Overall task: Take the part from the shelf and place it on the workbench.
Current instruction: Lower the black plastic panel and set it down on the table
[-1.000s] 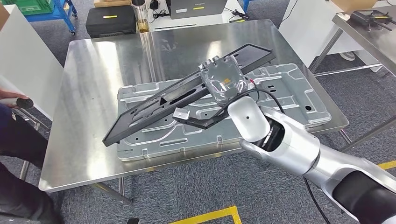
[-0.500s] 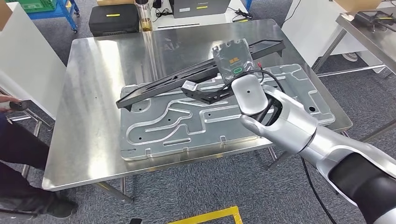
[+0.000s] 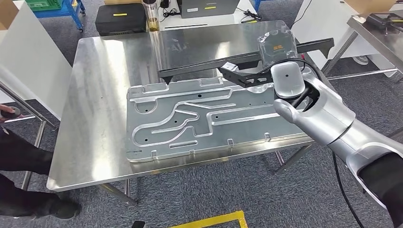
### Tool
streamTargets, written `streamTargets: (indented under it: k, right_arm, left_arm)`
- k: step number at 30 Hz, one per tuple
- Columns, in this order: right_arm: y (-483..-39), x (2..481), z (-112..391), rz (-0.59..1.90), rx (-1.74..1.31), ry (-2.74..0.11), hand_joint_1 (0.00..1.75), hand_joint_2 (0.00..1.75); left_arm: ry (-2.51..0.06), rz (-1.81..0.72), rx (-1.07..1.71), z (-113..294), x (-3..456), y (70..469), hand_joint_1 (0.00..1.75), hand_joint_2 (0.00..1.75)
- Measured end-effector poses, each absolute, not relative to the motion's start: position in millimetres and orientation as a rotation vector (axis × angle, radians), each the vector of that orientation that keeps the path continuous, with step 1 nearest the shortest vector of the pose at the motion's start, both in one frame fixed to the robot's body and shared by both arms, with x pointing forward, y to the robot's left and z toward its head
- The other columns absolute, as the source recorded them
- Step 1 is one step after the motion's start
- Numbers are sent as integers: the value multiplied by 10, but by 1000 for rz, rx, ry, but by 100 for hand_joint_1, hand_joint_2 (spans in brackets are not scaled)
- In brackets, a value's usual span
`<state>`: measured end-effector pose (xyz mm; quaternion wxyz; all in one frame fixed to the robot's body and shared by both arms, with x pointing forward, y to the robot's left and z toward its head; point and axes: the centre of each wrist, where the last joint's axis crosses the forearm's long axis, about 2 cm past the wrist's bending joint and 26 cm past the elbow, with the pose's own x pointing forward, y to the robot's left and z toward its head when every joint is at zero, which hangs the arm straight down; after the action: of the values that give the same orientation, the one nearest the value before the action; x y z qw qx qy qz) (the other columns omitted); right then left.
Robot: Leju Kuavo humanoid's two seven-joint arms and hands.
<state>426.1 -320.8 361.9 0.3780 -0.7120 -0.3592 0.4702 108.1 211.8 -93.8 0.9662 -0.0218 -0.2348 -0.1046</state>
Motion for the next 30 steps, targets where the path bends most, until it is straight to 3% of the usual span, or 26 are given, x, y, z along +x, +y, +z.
streamTargets:
  k: [15,19,20,24,30]
  right_arm:
    - [-3300,4183,3692,1195,-1814,-918,175,175]
    - [-3295,4181,3704,1194,-1814,-922,0,0]
    - [-3293,4180,3710,1193,-1815,-925,0,0]
    - [-3263,4178,3715,1200,-1814,-945,0,0]
    - [-3141,4178,3706,1231,-1772,-1031,0,0]
  left_arm:
    - [-685,-257,-39,-916,1131,2070,0,175]
    - [-683,-258,-44,-916,1131,2067,0,175]
    - [-682,-259,-47,-916,1131,2066,0,175]
    - [-669,-265,-56,-916,1130,2064,0,0]
    - [-664,-264,-64,-915,1124,2049,0,0]
